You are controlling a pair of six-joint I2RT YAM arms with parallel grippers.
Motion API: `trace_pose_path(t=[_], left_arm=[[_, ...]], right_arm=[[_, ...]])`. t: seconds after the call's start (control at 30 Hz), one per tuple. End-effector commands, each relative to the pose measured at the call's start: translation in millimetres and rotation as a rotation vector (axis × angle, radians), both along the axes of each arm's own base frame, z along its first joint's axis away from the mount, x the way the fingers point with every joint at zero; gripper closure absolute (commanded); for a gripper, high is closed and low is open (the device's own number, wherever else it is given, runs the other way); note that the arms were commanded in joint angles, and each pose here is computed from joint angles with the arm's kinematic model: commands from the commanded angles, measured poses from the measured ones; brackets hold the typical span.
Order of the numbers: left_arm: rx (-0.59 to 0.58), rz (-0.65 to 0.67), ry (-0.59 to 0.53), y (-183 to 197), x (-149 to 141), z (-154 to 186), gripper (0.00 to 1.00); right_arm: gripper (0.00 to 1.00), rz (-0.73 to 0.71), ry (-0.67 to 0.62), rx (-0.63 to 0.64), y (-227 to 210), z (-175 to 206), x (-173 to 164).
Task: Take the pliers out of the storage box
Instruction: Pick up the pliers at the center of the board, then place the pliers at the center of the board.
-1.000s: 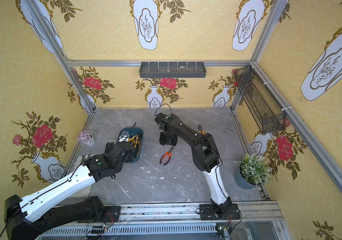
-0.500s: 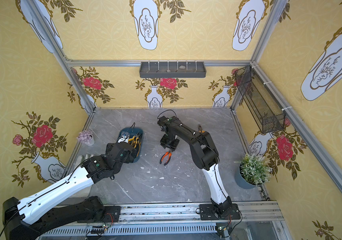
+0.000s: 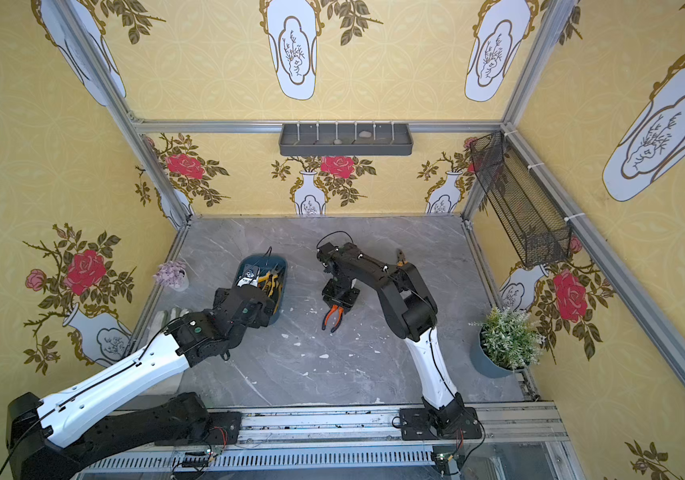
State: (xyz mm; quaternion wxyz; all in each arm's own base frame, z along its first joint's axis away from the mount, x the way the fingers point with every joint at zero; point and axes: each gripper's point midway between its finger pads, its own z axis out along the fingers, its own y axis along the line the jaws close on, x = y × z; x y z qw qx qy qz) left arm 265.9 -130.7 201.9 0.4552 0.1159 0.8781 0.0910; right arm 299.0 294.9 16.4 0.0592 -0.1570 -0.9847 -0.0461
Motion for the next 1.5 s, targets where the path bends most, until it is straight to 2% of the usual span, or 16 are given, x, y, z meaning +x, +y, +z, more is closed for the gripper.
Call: trace_pose_path(t=[0.0,0.1,0.2,0.27,0.4,0.53,0.7,0.8,1.07,1.27,1.47], left_arm=[[-0.018,0.007,-0.005,0.2,-0.2,1.0,0.06],[-0.015,0.006,-0.002,1.0,-1.1,0.4,0.06],[-0.015,0.008,0.000,1.9,-1.8,1.1,0.06],[-0.015,0.009,0.000,2.6,-2.3,1.4,0.06],[-0.014,0.011,0.000,3.9,-3.3,2.2,0.07],[-0.017,0.013,0.001,4.4,-3.7,2.4,0.07],[-0.020,0.013,0.006,3.2,-3.5,0.0,0.07],[-0.022,0.010,0.008,1.0,-2.3,-0.5,0.07],[-0.018,0.000,0.018,-6.1,2.6,-6.2,0.06],[-0.013,-0.021,0.045,-17.1,7.3,-14.5,0.06],[-0.008,-0.032,0.050,-22.0,10.3,-15.9,0.06]], right_arm=[[0.54,0.003,-0.008,0.012,1.2,0.2,-1.5],[0.65,0.007,-0.020,0.005,-0.7,0.9,0.1],[0.89,0.033,-0.035,0.007,0.0,2.5,3.4],[0.99,0.073,-0.052,0.009,1.1,4.8,7.7],[1.00,0.160,-0.101,-0.025,-4.7,13.6,17.6],[0.99,0.255,-0.216,-0.045,-20.0,38.6,39.7],[0.82,0.335,-0.330,0.004,-51.8,74.3,79.6],[0.79,0.349,-0.360,-0.006,-79.3,83.6,105.2],[0.79,0.386,-0.294,-0.139,-137.0,61.0,143.9],[0.79,0.367,-0.247,-0.148,-161.0,34.9,156.9],[0.79,0.354,-0.221,-0.099,-159.8,21.6,161.2]])
